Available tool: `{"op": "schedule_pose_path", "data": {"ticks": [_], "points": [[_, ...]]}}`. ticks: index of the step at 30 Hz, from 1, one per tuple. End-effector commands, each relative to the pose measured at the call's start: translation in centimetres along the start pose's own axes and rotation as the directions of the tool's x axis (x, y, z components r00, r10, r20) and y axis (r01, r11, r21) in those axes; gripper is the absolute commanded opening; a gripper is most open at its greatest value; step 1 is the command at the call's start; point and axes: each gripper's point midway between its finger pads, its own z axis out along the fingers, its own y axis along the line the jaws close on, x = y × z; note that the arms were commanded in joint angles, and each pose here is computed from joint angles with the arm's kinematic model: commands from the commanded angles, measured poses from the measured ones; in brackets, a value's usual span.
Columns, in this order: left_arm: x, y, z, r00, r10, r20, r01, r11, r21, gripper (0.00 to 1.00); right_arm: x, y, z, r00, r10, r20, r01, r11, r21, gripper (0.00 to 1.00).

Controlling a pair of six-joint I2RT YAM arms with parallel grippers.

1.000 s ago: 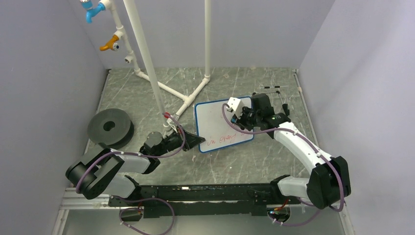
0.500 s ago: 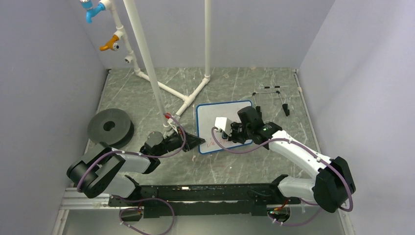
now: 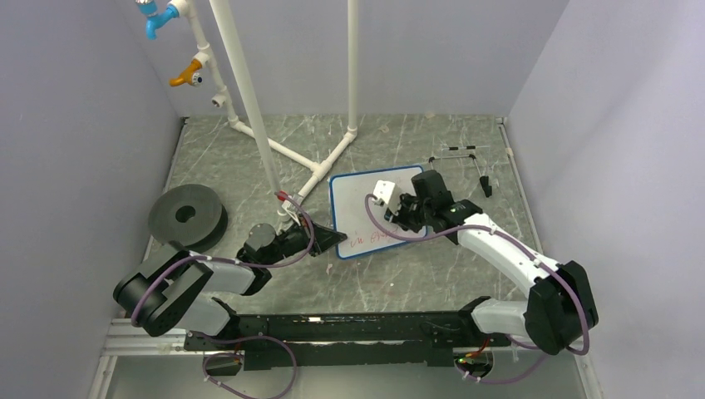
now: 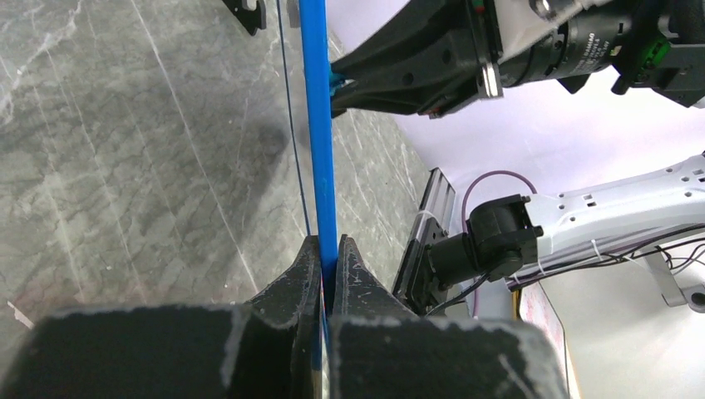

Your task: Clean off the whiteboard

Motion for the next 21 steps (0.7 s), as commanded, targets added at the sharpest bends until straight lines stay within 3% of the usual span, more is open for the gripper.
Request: {"op": "schedule_pose_path", "data": {"ticks": [1, 4, 13, 18, 21], "points": [[-3.6, -6.7, -0.2, 0.986, 0.101, 0.132, -0.133, 0.956, 0.26, 0.0, -2.0, 5.2, 0.0, 0.99, -0.111, 0.082, 0.124, 0.977, -0.176, 0.0], [-3.6, -6.7, -0.2, 0.987, 0.099, 0.13, -0.131, 0.956, 0.262, 0.0, -3.3, 6.0, -0.4, 0.989, -0.099, 0.11, 0.122, 0.967, -0.222, 0.0], [-3.3, -6.6, 0.2, 0.99, 0.092, 0.11, -0.119, 0.956, 0.268, 0.0, -7.9, -3.6, -0.6, 0.985, 0.082, 0.151, -0.099, 0.99, 0.104, 0.0], [-3.3, -6.6, 0.2, 0.99, 0.085, 0.109, -0.112, 0.956, 0.271, 0.0, -9.2, -8.4, -1.5, 0.952, 0.216, 0.217, -0.259, 0.945, 0.198, 0.0], [-3.2, -6.6, 0.1, 0.99, 0.086, 0.109, -0.113, 0.956, 0.27, 0.0, -9.3, -9.1, -1.4, 0.944, 0.242, 0.225, -0.286, 0.939, 0.192, 0.0]]}}
